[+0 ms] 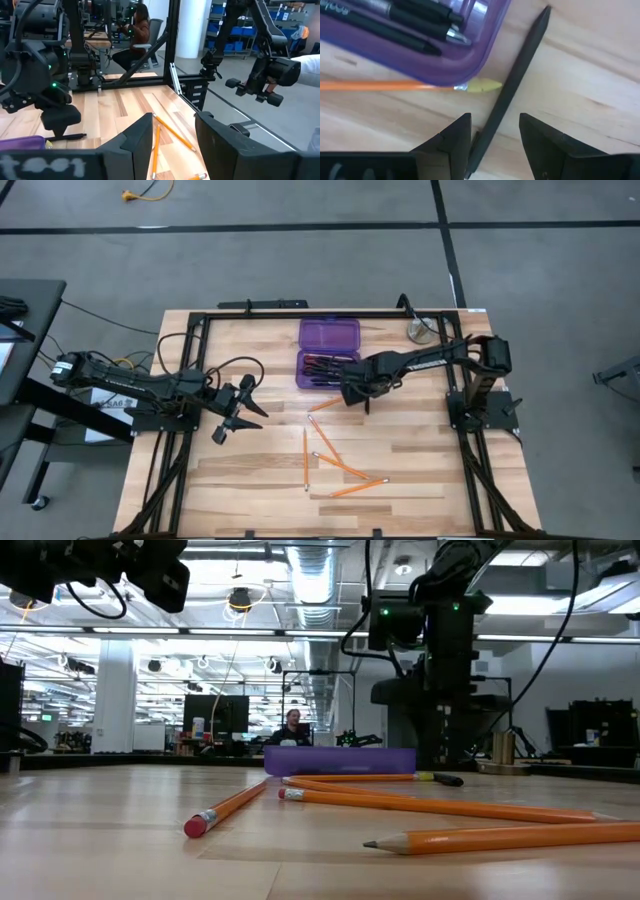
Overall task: Pick & place school supplies into a supply box
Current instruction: Put the black pen into the violet supply box
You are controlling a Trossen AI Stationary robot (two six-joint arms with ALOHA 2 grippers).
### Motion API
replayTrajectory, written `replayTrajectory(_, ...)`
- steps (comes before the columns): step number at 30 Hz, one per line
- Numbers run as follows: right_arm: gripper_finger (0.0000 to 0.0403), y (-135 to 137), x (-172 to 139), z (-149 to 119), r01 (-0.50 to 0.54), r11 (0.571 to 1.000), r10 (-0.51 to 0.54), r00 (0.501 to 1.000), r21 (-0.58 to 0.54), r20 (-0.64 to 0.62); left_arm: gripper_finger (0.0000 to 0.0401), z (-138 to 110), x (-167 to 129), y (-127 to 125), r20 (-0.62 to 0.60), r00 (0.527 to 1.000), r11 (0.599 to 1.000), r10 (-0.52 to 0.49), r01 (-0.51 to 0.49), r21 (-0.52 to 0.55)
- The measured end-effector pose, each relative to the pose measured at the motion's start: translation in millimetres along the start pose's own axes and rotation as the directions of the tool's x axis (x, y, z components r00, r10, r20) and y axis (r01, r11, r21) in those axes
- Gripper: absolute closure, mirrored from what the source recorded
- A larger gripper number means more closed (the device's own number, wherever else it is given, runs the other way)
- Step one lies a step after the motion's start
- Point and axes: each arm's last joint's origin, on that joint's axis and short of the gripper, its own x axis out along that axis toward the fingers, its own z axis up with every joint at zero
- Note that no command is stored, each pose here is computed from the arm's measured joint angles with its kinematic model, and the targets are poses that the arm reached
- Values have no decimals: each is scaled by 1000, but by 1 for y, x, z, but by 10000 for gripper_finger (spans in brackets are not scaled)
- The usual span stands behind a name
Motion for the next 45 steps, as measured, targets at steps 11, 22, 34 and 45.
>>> replayTrajectory(11,241,7,20,-12,58,997,-61,996,-45,-61,264,-1,0,0,-8,1000,1000,1,-1,-2)
replayTrajectory(22,259,8,32,-14,89,995,-94,991,-48,-97,264,-1,0,0,-14,1000,1000,2,-2,-4)
replayTrajectory(34,385,5,27,-8,85,992,-78,995,95,-68,264,-2,0,0,-21,1000,1000,2,-2,-10)
replayTrajectory(45,398,-5,27,8,95,966,-82,995,240,-62,264,-2,0,0,-21,1000,1000,2,-3,-30)
